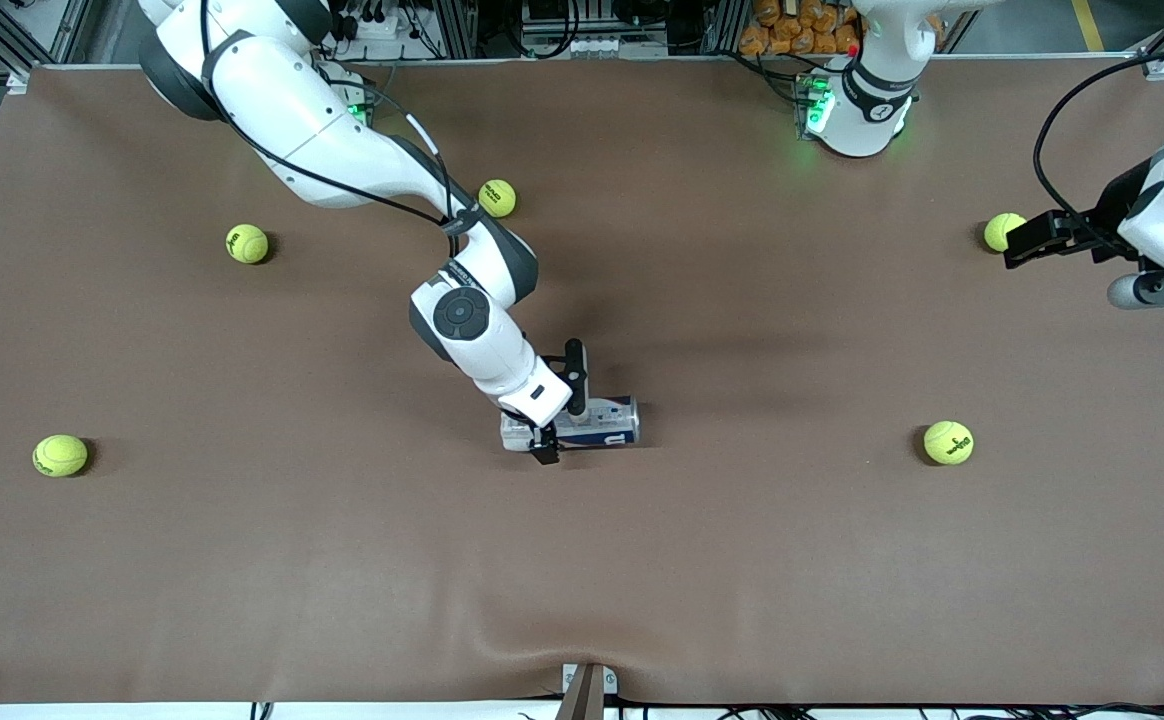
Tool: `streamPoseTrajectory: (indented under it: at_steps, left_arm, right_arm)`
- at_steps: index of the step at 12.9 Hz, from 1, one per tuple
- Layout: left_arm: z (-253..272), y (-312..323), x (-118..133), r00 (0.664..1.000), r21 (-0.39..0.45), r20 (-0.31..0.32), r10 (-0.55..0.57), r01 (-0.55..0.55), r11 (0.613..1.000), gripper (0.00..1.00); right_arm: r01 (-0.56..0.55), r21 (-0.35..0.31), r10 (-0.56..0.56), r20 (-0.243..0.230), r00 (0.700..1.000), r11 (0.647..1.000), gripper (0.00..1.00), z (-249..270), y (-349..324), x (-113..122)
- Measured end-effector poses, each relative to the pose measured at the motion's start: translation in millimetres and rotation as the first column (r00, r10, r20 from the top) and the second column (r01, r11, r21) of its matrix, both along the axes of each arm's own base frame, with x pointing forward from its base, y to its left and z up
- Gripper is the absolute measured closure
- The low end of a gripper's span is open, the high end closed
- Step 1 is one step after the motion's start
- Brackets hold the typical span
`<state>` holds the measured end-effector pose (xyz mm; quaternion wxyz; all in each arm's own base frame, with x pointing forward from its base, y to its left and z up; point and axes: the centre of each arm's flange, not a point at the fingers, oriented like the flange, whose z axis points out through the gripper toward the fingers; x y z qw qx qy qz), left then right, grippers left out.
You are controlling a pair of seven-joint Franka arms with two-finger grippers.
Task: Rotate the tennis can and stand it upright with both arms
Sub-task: 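Drag the held can across the table toward the table's middle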
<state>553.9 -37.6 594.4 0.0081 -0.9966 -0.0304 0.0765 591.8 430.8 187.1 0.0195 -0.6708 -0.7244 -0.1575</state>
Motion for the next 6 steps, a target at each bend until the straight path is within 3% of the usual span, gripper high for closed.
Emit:
streamPoseTrajectory:
  at_steps: [3, 6]
  left_arm:
    - [-14, -2, 7, 1.000, -0.003, -0.024, -0.005, 0.005, 1.000, 0.00]
    - [-16, -6, 10, 1.000, -0.016, -0.013, -0.010, 0.010, 1.000, 0.00]
  right_arm:
    - [-0.002, -0.001, 0.002, 0.001, 1.000, 1.000, 0.26, -7, -2, -2]
    - [-0.027, -0.005, 0.028, 0.037, 0.999, 1.000, 0.00, -5, 0, -2]
